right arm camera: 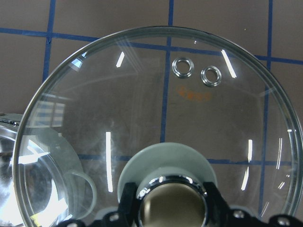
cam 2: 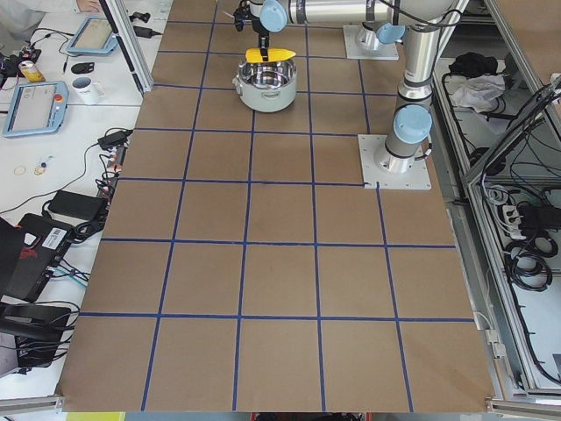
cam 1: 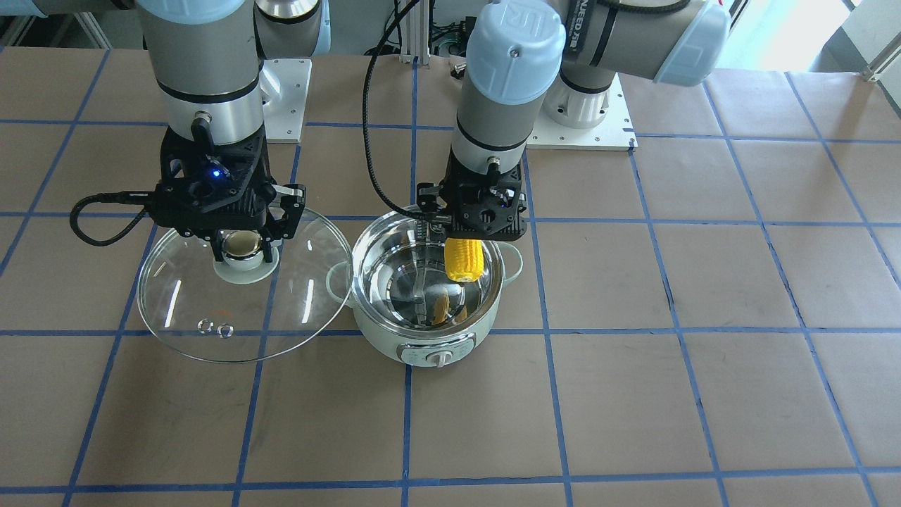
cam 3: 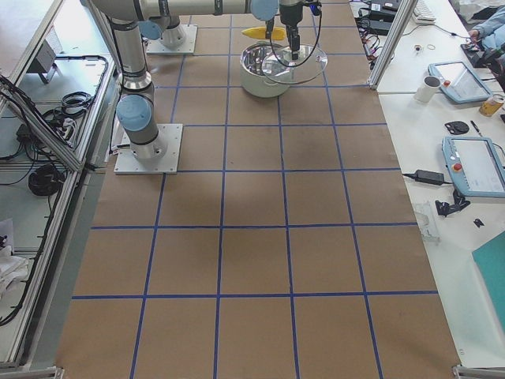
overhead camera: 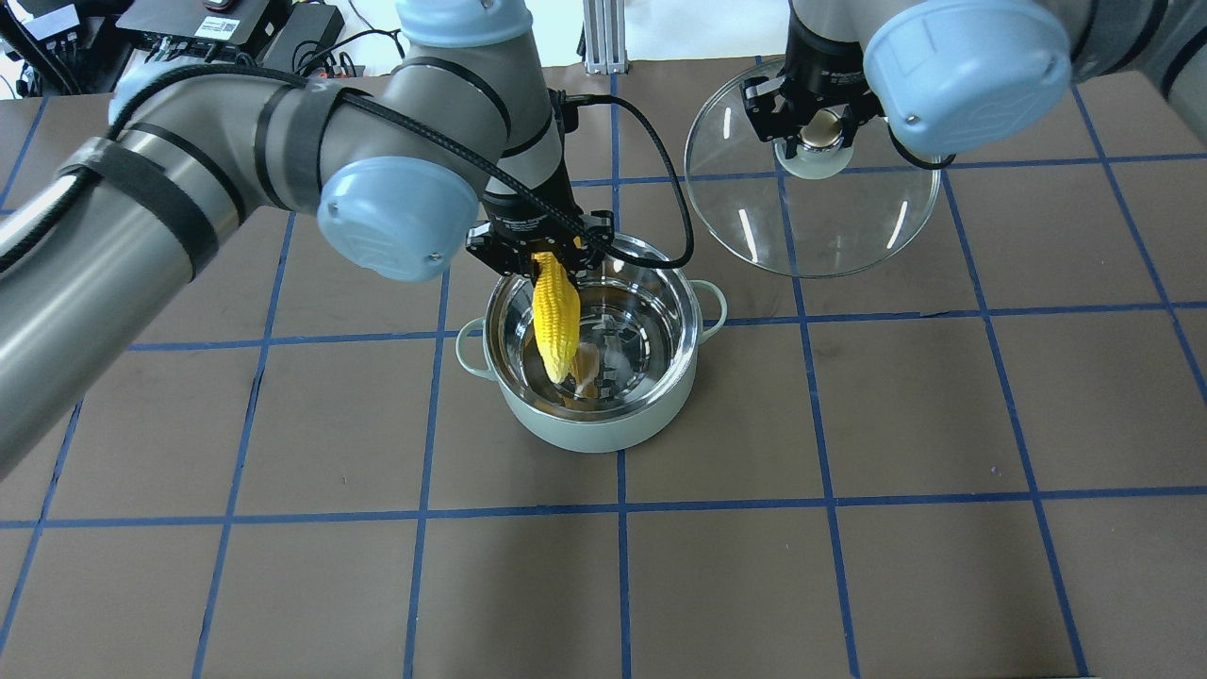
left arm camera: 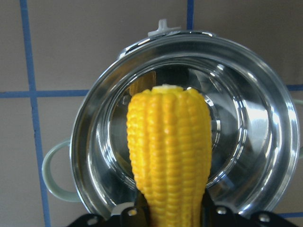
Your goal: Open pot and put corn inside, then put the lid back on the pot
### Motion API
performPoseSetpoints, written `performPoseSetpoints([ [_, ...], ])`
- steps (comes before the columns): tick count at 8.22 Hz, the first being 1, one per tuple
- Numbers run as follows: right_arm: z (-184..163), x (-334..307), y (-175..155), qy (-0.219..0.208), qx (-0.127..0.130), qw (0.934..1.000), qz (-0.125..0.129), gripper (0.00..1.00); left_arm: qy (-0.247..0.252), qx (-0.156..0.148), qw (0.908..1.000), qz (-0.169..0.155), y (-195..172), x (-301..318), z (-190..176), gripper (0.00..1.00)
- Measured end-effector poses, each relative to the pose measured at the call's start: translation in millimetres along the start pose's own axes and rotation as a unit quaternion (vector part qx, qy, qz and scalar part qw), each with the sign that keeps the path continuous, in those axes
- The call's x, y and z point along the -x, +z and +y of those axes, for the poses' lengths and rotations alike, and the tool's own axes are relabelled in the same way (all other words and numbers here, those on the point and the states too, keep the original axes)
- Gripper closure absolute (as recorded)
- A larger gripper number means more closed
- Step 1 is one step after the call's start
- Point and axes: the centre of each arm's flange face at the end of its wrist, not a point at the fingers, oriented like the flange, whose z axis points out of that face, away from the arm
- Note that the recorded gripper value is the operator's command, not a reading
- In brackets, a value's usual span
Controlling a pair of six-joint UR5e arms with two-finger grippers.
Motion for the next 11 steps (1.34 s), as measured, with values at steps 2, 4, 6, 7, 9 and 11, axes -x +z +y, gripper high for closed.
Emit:
performPoseSetpoints([
  [2, -4, -23, 3, 0.009, 0.004, 1.0, 0.003, 1.0, -0.01, -0.012, 0.9999, 0.004, 32, -24, -10, 0.95],
  [4, -7, -39, 7, 0.01, 0.008, 0.9999, 0.005, 1.0, -0.013, -0.012, 0.9998, 0.004, 50, -31, -13, 0.48],
  [6, -8, -45, 7, 0.006, 0.008, 0.9999, 0.006, 1.0, -0.013, 0.0, 0.9999, -0.004, 65, -29, -8, 0.0],
  [7, -8, -48, 8, 0.003, 0.008, 0.9999, 0.007, 1.0, -0.01, 0.004, 0.9999, -0.007, 70, -28, -6, 0.0],
  [9, -10, -62, 12, 0.005, 0.013, 0.9999, 0.009, 1.0, -0.006, 0.005, 0.9999, -0.008, 71, -27, -5, 0.0],
  [11, -11, -74, 17, 0.01, 0.02, 0.9997, 0.01, 1.0, 0.006, 0.001, 0.9999, -0.008, 63, -24, -6, 0.0],
])
